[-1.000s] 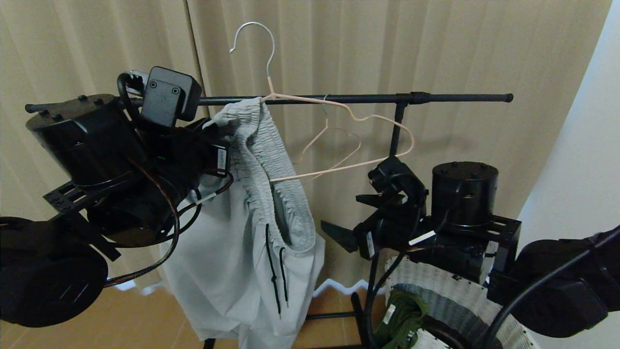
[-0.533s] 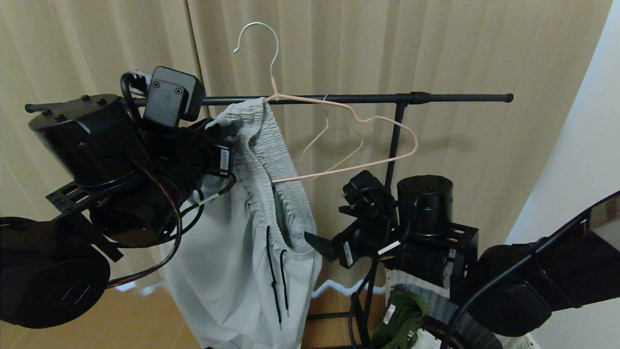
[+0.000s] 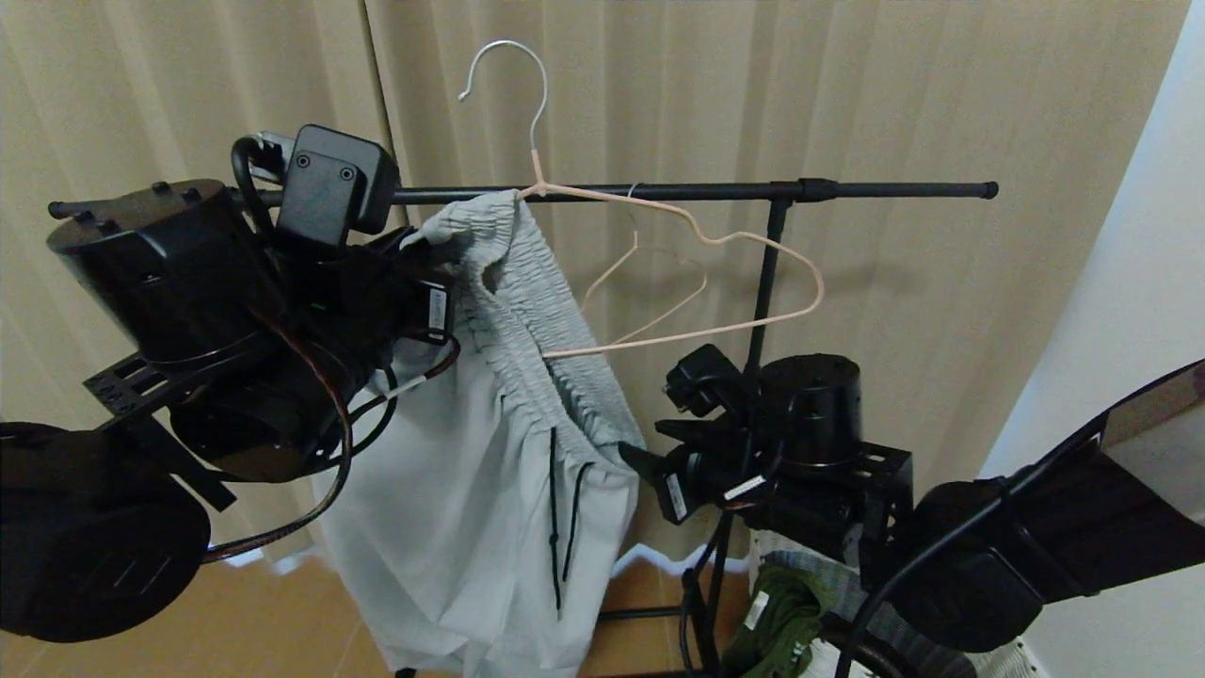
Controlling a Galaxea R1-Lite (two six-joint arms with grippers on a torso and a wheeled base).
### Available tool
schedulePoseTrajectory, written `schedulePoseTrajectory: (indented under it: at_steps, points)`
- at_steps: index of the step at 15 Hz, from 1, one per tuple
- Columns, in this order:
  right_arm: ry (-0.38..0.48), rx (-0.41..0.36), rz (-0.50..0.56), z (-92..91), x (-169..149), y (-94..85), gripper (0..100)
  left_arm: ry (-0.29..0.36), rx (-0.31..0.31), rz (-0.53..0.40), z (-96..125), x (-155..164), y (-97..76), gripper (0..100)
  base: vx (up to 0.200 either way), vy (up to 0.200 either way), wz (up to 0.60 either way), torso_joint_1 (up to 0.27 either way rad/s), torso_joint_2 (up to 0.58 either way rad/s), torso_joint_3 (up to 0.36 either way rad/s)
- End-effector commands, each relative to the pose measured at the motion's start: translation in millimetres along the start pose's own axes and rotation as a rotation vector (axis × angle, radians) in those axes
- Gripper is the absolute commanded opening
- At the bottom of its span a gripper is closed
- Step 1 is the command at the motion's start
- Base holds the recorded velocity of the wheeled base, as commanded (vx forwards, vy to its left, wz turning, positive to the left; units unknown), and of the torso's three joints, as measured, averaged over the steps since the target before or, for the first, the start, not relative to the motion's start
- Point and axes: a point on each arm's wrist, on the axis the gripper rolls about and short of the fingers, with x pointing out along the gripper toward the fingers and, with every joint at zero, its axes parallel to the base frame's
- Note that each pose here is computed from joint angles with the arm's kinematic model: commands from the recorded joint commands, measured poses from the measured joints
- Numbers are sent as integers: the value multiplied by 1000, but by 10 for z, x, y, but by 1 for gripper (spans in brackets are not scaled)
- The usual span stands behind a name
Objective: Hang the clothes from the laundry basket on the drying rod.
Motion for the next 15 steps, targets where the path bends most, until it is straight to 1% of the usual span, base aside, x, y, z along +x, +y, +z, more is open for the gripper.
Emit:
schedulePoseTrajectory:
  at_steps: [1, 2, 3, 4, 6, 7, 9, 11, 12, 13, 14, 15]
  points:
    - [-17, 14, -51, 57, -154, -146, 0, 8, 13, 25, -26, 1, 81, 0, 0, 0, 0, 0, 0, 0]
    - [-26, 20, -71, 81, -213, -221, 0, 12, 27, 36, -37, 2, 118, 0, 0, 0, 0, 0, 0, 0]
    - [-39, 32, -105, 115, -299, -341, 0, 22, 53, 51, -65, -12, 176, 0, 0, 0, 0, 0, 0, 0]
    - [-62, 46, -150, 172, -380, -498, 0, 36, 82, 65, -100, -47, 239, 0, 0, 0, 0, 0, 0, 0]
    - [-85, 58, -194, 227, -450, -648, 0, 51, 103, 60, -142, -97, 248, 0, 0, 0, 0, 0, 0, 0]
    - [-101, 64, -222, 264, -494, -742, 0, 67, 123, 51, -194, -137, 244, 0, 0, 0, 0, 0, 0, 0]
    - [-108, 71, -249, 280, -515, -832, 0, 74, 134, 48, -239, -160, 236, 0, 0, 0, 0, 0, 0, 0]
    - [-112, 76, -265, 287, -526, -897, 0, 76, 162, 56, -301, -179, 248, 0, 0, 0, 0, 0, 0, 0]
    - [-122, 75, -269, 327, -546, -917, 0, 85, 221, 59, -384, -215, 275, 0, 0, 0, 0, 0, 0, 0]
    - [-127, 74, -270, 347, -554, -923, 0, 76, 246, 45, -415, -233, 279, 0, 0, 0, 0, 0, 0, 0]
    - [-133, 72, -269, 367, -561, -923, 0, 80, 270, 28, -462, -239, 299, 0, 0, 0, 0, 0, 0, 0]
    - [-133, 72, -269, 367, -561, -923, 0, 82, 274, 26, -471, -241, 303, 0, 0, 0, 0, 0, 0, 0]
